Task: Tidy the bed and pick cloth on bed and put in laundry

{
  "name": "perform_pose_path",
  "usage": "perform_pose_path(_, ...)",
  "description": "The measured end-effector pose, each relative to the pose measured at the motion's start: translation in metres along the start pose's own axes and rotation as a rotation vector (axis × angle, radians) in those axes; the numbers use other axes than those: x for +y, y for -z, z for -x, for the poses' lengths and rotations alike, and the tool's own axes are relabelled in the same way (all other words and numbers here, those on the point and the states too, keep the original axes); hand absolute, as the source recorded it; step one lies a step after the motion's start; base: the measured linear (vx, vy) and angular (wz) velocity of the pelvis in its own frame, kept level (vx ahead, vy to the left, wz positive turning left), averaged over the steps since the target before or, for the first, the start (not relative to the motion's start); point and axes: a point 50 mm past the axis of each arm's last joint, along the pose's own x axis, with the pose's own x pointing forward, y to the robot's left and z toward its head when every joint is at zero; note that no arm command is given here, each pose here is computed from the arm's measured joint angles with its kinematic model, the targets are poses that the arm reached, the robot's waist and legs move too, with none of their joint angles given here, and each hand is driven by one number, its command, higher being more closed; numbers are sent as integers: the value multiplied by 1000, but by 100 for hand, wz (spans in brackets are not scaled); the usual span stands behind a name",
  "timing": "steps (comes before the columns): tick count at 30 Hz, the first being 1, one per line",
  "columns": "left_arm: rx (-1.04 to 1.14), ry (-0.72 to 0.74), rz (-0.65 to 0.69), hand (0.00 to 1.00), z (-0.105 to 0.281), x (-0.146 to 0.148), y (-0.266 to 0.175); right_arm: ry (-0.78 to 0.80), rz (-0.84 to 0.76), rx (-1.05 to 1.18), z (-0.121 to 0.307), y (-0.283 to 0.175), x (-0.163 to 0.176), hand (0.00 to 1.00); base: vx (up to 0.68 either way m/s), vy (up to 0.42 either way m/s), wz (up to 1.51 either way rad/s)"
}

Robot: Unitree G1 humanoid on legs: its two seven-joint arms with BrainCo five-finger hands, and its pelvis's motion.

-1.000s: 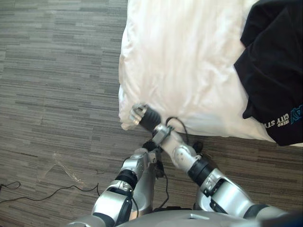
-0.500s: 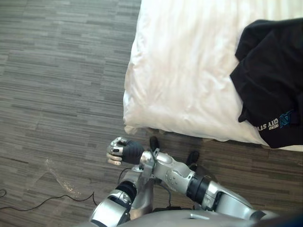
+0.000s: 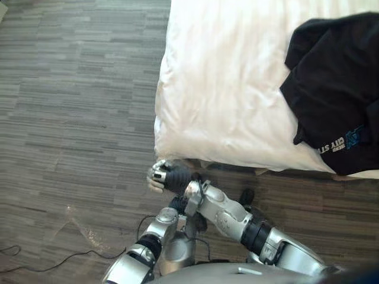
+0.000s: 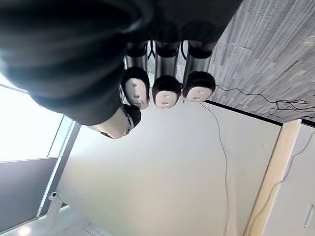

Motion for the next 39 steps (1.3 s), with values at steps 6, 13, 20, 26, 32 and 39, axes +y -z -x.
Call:
perform_pose_path(6, -36, 0, 17, 0, -3, -3, -23, 74, 31, -374, -16, -72, -9, 100, 4, -73, -6)
perform_pose_path(13, -31, 12, 107, 0, -4, -22, -44, 190, -57, -583, 9, -102, -45, 100, 18, -68, -20)
perform_pose_path(20, 24, 99, 213, 0, -2, -48, -56, 239, -186, -748, 42, -111, -72, 100, -5, -26, -19)
perform_pose_path(26, 101, 62, 257, 0, -4, -36, -46, 408, -245, -786, 108, -83, -106, 100, 38, 2, -32)
perform_pose_path(32, 156, 50, 255, 0, -4, -24, -27, 1024, -405, -774, 251, 4, -142, 100, 144, 37, -15)
perform_pose_path(39, 284, 47, 288, 0, 5, -15, 30, 1221, -451, -362, 294, 80, -110, 0, 136, -7, -13)
